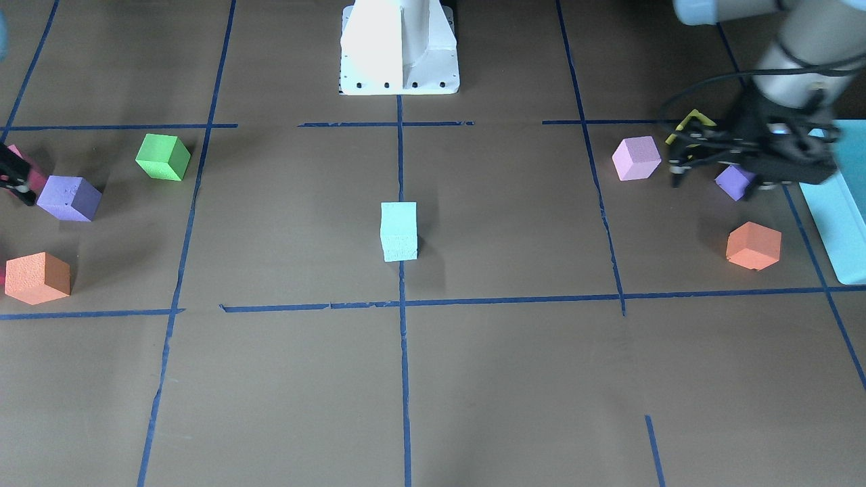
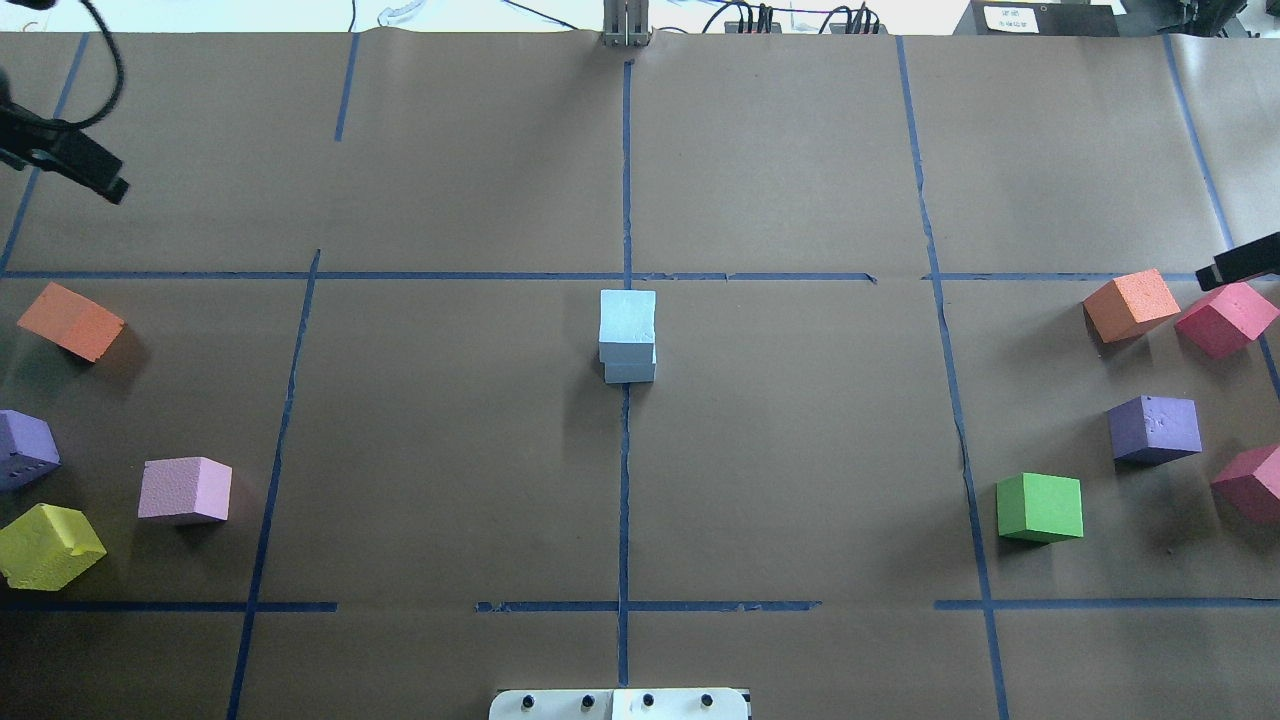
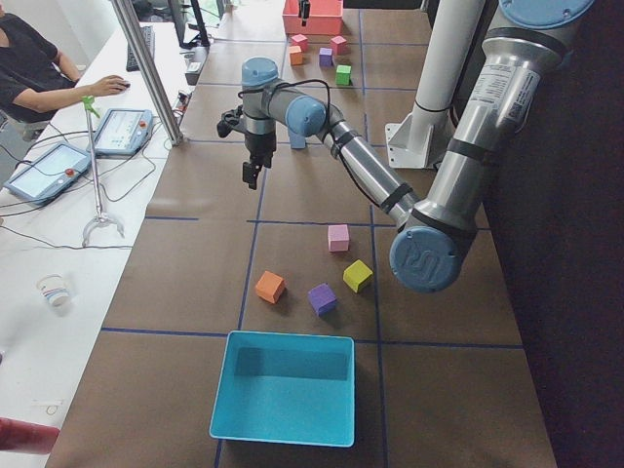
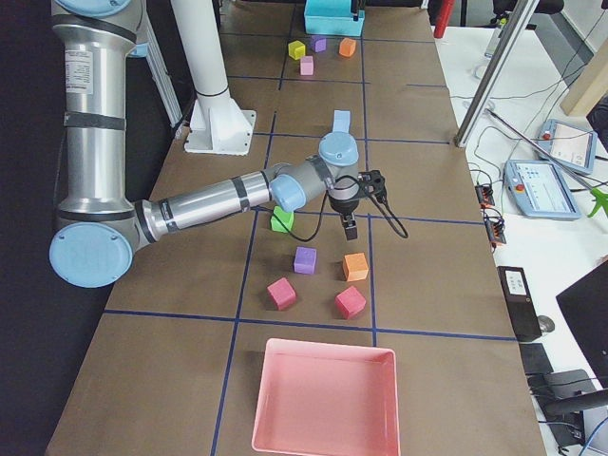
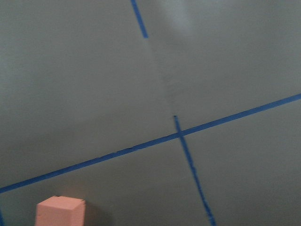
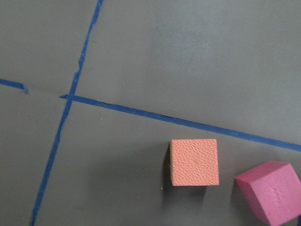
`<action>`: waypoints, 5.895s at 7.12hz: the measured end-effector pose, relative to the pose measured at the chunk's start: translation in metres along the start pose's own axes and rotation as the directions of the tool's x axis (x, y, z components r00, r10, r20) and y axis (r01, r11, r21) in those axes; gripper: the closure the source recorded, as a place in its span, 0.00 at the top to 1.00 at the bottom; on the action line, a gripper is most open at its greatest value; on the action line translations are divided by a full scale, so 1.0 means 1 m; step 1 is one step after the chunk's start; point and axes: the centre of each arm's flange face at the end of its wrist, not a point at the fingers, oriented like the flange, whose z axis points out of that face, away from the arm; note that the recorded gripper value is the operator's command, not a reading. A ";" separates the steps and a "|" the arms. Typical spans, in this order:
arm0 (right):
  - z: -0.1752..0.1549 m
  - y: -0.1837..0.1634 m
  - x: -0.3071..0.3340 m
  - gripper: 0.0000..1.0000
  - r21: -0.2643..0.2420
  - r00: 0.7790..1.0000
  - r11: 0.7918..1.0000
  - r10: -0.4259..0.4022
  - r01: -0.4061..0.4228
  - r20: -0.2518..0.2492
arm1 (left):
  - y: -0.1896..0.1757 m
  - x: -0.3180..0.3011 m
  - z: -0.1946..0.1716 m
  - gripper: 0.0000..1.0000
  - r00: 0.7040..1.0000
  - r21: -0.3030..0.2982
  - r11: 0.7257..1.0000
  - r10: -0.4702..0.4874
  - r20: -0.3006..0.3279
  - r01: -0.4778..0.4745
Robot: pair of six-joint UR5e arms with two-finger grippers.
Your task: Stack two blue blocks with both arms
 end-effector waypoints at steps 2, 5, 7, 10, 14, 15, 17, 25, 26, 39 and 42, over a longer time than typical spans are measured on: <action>-0.004 0.029 0.056 1.00 -0.023 1.000 1.000 -0.004 0.004 0.017 | 0.019 -0.084 -0.001 1.00 1.000 -0.028 1.000 -0.003 -0.014 0.002; -0.009 0.053 0.095 1.00 -0.043 1.000 0.999 -0.015 0.016 0.013 | 0.049 -0.222 0.009 1.00 0.997 -0.070 0.995 0.070 -0.021 -0.071; -0.009 0.055 0.099 1.00 -0.056 1.000 0.998 -0.021 0.022 0.010 | 0.102 -0.286 0.035 1.00 0.997 -0.120 0.992 -0.035 -0.063 0.027; -0.015 0.060 0.109 1.00 -0.066 1.000 0.998 -0.017 0.018 0.011 | 0.111 -0.300 0.042 1.00 0.981 -0.138 0.976 -0.177 -0.073 0.166; -0.022 0.061 0.122 1.00 -0.100 1.000 0.995 -0.012 0.012 0.007 | 0.124 -0.291 0.071 1.00 0.989 -0.146 0.980 -0.143 -0.043 0.135; -0.022 0.062 0.123 1.00 -0.102 1.000 0.995 -0.008 0.009 0.006 | 0.126 -0.291 0.072 1.00 0.990 -0.138 0.982 -0.134 -0.041 0.128; -0.022 0.062 0.122 1.00 -0.105 1.000 0.994 -0.010 0.010 -0.003 | 0.127 -0.291 0.072 1.00 0.991 -0.129 0.984 -0.126 -0.041 0.120; -0.009 0.066 0.118 1.00 -0.140 0.998 0.990 -0.036 0.029 -0.052 | 0.136 -0.284 0.066 1.00 0.992 -0.112 0.988 -0.114 -0.048 0.108; -0.009 0.066 0.118 1.00 -0.140 0.998 0.990 -0.037 0.029 -0.052 | 0.138 -0.282 0.064 1.00 0.993 -0.107 0.989 -0.110 -0.048 0.104; -0.008 0.065 0.117 1.00 -0.138 0.999 0.990 -0.038 0.034 -0.024 | 0.139 -0.279 0.062 1.00 0.995 -0.102 0.990 -0.097 -0.036 0.093; -0.008 0.063 0.116 1.00 -0.135 0.999 0.990 -0.044 0.041 -0.023 | 0.139 -0.279 0.062 1.00 0.995 -0.103 0.990 -0.098 -0.037 0.093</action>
